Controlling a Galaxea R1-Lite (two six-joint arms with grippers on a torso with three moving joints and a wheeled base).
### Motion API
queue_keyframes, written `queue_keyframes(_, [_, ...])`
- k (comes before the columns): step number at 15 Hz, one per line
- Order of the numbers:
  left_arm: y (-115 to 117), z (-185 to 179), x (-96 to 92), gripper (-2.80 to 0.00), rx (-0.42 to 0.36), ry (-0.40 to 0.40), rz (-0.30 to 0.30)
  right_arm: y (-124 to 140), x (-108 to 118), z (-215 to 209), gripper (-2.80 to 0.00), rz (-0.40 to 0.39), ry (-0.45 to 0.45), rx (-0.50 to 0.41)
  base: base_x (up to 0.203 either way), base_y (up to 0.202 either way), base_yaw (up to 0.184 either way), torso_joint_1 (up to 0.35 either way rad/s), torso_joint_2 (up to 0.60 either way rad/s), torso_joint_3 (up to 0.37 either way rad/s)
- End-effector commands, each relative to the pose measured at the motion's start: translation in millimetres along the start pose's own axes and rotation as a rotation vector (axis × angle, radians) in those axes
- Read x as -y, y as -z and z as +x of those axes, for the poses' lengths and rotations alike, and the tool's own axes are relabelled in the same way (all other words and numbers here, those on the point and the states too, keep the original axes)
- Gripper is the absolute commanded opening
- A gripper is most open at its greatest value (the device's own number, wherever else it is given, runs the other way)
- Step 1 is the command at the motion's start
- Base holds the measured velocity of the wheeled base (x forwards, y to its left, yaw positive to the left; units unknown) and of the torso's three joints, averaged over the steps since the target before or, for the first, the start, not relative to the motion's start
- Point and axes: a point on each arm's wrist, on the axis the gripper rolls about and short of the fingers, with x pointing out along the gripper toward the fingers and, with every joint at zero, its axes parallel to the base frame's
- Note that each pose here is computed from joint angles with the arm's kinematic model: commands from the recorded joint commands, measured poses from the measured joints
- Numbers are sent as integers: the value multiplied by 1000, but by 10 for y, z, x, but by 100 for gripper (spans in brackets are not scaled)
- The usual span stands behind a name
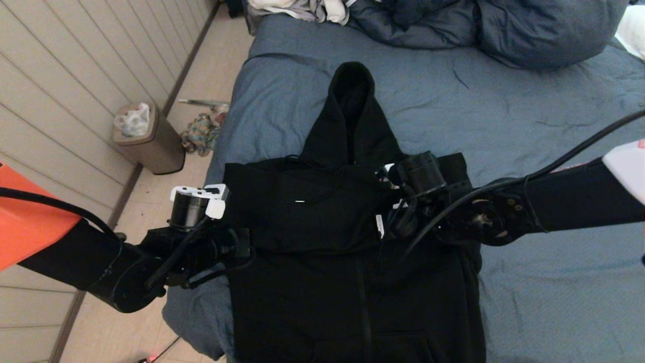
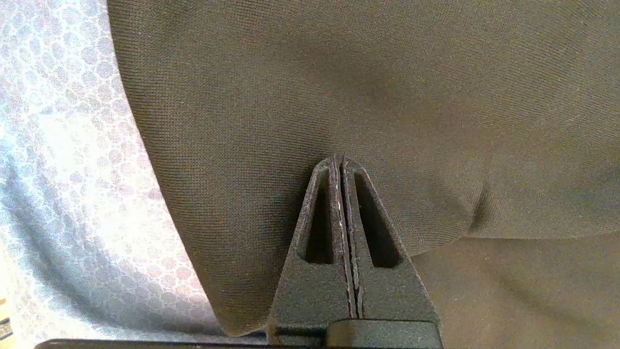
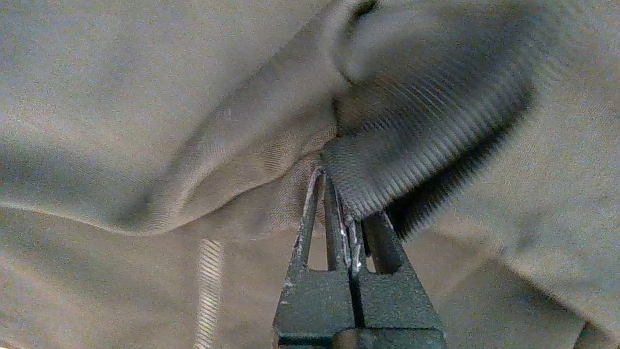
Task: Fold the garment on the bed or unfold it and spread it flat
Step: Unfold the black sweatshirt
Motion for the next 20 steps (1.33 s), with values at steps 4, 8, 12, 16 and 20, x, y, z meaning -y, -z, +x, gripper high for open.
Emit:
queue_keyframes(4, [-7,-3,2,-280,6,2,-5,-424,-220,-350,-280,11,-81,162,0,0,0,0,0,0])
queue_keyframes(8, [-63,-54,14,-280,31,8,-27,-866,-707,-733,-280,-5,-214,271,0,0,0,0,0,0])
queue_keyframes(12, [-223,-316,60,-280,109,38,-35,-876,-1354,-872,-280,-81,-347,298,0,0,0,0,0,0])
queue_keyframes(16, [-58,-557,354,-280,83,151,10,-814,-1440,-833,-280,-75,-361,287,0,0,0,0,0,0])
queue_keyframes(20, [10,-783,555,0,26,259,-36,-843,-1407,-800,-280,-41,-362,295,0,0,0,0,0,0])
